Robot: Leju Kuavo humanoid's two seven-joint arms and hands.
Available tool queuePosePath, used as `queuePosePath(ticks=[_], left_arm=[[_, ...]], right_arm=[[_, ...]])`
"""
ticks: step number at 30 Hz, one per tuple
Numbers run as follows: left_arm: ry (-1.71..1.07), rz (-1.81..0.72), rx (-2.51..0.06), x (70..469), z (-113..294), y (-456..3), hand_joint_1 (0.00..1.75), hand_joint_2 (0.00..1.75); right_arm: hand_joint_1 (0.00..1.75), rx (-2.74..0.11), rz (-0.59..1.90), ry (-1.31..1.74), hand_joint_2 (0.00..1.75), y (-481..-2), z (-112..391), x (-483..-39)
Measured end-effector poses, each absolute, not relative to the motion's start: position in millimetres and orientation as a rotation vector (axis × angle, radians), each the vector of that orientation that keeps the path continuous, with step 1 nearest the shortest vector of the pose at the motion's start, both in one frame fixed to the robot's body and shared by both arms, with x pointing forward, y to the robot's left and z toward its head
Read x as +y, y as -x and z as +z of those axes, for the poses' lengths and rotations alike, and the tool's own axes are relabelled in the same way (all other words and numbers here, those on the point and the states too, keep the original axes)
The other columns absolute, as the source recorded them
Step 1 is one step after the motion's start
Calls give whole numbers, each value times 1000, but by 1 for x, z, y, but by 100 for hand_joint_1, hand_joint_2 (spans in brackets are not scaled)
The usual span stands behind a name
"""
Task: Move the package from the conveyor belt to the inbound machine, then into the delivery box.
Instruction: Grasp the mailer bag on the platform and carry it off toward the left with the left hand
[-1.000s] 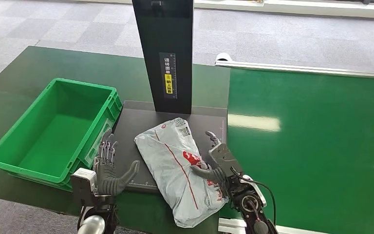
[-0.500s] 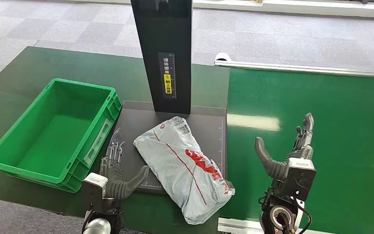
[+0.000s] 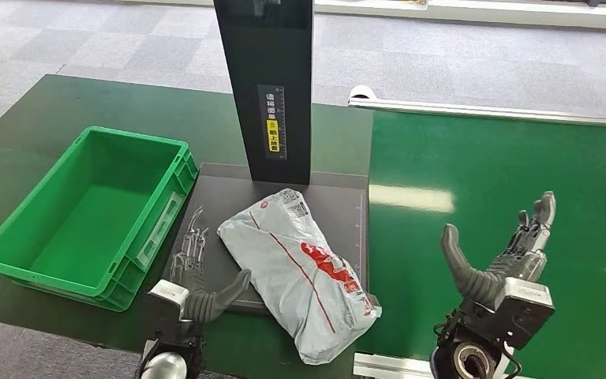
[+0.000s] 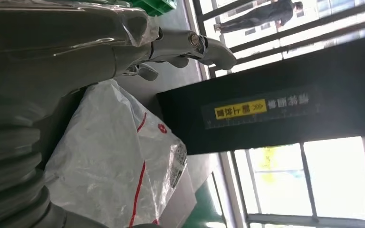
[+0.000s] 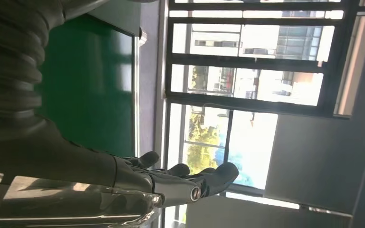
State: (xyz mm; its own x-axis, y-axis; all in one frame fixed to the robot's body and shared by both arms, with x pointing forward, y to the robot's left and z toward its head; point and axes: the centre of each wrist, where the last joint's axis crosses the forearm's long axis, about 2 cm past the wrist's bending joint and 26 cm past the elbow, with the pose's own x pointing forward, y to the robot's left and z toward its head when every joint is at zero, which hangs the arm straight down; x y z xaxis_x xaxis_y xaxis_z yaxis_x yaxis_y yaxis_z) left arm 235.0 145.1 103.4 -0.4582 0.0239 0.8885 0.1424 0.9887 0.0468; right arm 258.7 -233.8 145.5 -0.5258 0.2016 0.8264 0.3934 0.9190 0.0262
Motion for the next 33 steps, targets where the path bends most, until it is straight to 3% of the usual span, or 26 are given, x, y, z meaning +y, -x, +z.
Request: queuePosePath(ticks=[11, 21, 22, 23, 26, 27, 30, 33], left_arm=[[-65, -1024, -1837, 87, 79, -244, 0, 175], [-68, -1282, -1711, 64, 64, -253, 0, 175], [-69, -1289, -1708, 64, 63, -254, 5, 175], [-69, -1294, -1706, 64, 63, -255, 27, 175], [-62, -1309, -1710, 63, 63, -257, 124, 175], [-59, -1312, -1713, 63, 62, -257, 140, 175], [-53, -1320, -1722, 64, 60, -257, 160, 175], [-49, -1310, -1733, 64, 60, -259, 162, 175]], right_arm=[[0, -2406, -345, 479, 175, -244, 182, -246], [0, -2417, -248, 413, 175, -249, 187, -242], [0, -2415, -243, 408, 175, -250, 187, -242], [0, -2413, -240, 403, 175, -251, 187, -241], [0, -2409, -232, 388, 175, -252, 187, -241], [0, -2407, -230, 381, 175, -253, 188, -241], [0, -2400, -231, 365, 175, -255, 188, -240], [0, -2393, -233, 355, 175, -257, 187, -241]])
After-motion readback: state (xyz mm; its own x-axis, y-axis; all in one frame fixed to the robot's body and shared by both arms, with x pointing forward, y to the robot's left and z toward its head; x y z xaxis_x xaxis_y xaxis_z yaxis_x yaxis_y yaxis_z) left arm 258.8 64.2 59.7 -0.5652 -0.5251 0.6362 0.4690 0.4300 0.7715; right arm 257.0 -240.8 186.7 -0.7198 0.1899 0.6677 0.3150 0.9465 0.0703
